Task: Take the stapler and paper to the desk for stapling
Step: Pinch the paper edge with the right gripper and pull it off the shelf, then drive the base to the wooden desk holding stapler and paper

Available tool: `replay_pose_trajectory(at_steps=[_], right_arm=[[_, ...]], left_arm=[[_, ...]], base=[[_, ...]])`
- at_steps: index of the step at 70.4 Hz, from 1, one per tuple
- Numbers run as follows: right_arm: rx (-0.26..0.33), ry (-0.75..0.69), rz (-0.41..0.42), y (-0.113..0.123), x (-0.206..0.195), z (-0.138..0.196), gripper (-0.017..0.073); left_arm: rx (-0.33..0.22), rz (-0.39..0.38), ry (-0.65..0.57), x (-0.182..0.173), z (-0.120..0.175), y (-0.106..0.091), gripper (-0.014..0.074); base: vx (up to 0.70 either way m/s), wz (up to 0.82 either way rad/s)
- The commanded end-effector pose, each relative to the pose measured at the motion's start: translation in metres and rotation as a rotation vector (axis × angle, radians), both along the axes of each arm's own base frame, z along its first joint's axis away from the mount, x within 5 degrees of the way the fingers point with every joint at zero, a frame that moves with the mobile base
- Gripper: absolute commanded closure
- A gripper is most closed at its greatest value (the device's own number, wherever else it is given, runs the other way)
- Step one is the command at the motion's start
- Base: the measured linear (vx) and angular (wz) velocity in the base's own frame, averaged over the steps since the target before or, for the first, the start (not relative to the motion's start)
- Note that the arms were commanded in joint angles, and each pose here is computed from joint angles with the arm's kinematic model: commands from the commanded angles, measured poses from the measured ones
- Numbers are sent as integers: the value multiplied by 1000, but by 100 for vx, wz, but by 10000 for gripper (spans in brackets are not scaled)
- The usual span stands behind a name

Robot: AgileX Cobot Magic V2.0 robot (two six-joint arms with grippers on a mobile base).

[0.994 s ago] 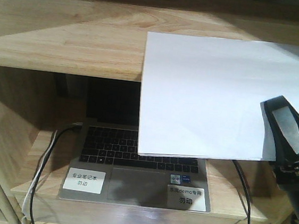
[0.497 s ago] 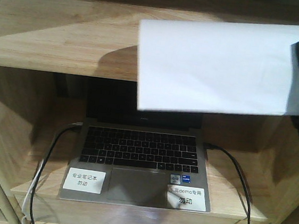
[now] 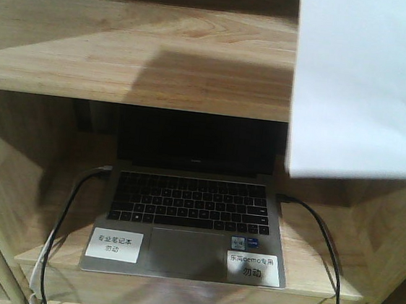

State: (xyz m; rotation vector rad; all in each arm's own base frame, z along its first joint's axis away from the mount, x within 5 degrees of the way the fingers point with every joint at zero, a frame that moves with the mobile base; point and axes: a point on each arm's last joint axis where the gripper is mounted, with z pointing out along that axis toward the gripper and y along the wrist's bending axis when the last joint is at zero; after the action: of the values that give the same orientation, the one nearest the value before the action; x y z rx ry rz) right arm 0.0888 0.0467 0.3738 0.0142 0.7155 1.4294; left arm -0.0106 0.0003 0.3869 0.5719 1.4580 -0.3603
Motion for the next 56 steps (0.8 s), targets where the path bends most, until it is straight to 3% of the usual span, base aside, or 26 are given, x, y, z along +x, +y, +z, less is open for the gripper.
replay_pose_trajectory(at_steps=[1, 25, 42, 56], right_arm=[[-14, -114, 30, -1, -20, 14, 566], [-83, -105, 49, -2, -55, 14, 566], [-84, -68, -15, -7, -65, 13, 566], [-83, -62, -22, -7, -66, 13, 566]], left_arm=[[-77, 0, -98, 0, 17, 1, 600], [-77, 0, -98, 0, 17, 1, 600], [-77, 0, -98, 0, 17, 1, 600], [-77, 0, -98, 0, 17, 1, 600]], base=[[0, 0], [0, 0], [0, 0], [0, 0]])
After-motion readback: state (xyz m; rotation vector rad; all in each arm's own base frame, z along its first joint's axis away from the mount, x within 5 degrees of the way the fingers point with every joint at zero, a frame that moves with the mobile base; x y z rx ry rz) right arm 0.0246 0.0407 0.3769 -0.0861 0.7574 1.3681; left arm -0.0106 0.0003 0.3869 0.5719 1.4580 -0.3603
